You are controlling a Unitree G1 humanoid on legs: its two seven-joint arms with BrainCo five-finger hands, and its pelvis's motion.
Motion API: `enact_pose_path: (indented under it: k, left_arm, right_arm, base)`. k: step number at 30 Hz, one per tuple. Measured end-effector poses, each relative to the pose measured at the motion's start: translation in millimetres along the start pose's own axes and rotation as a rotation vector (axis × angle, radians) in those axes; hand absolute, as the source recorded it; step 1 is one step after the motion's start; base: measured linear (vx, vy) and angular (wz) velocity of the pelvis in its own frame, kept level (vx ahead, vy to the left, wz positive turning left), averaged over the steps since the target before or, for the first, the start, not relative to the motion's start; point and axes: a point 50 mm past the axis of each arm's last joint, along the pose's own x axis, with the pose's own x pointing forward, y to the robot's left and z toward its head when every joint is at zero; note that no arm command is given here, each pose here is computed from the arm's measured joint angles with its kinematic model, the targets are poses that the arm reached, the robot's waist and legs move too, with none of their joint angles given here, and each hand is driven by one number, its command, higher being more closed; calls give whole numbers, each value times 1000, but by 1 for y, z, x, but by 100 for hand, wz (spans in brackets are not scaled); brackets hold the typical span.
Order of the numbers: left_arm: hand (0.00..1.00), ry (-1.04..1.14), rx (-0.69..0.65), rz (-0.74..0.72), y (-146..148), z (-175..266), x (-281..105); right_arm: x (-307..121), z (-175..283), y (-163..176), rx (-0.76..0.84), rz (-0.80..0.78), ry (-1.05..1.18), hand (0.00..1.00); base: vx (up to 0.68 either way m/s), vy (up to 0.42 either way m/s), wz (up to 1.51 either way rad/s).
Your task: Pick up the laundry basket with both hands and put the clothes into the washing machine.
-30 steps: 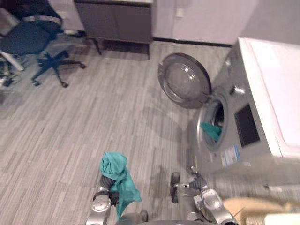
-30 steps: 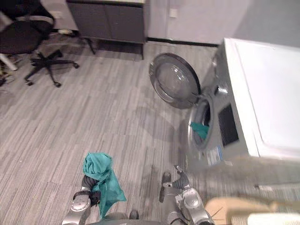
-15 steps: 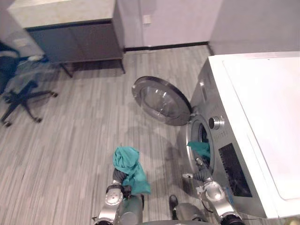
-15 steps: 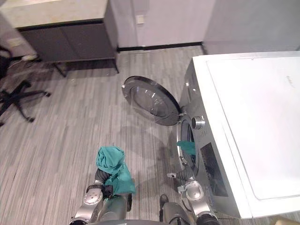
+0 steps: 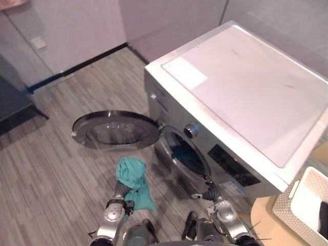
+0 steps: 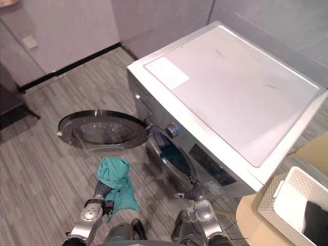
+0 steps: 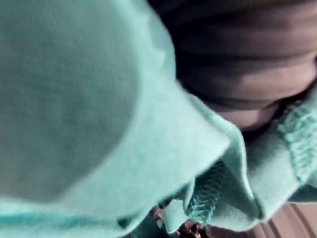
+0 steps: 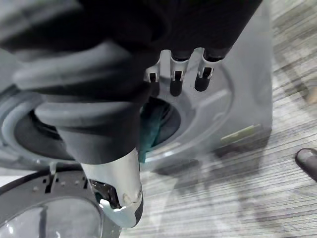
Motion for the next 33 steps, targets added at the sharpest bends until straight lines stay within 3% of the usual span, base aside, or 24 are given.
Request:
enact_pose_path:
  k: [9, 19, 25, 28, 33]
  left_arm:
    - [100, 64, -25, -16, -11, -15, -7]
    - [100, 45, 17, -46, -14, -3, 6]
    - [100, -158, -75, 7, -13, 69, 42]
    - [100, -263, -149, 32, -15, 102, 45]
    - [100, -535, -322, 63, -18, 191, 45]
  right_arm:
    - [-6, -27, -17, -28, -37, 104, 0]
    - [5, -11, -20, 1, -61, 70, 0]
    - [20, 43, -28, 79, -127, -106, 0]
    - [20, 70, -31, 140, -163, -206, 0]
    - [16, 128, -42, 262, -229, -422, 0]
  base:
    - [112, 64, -80]
    - [-5, 180, -59]
    - [-240, 65, -37]
    - [-215, 0, -10]
    - [-138, -84, 6]
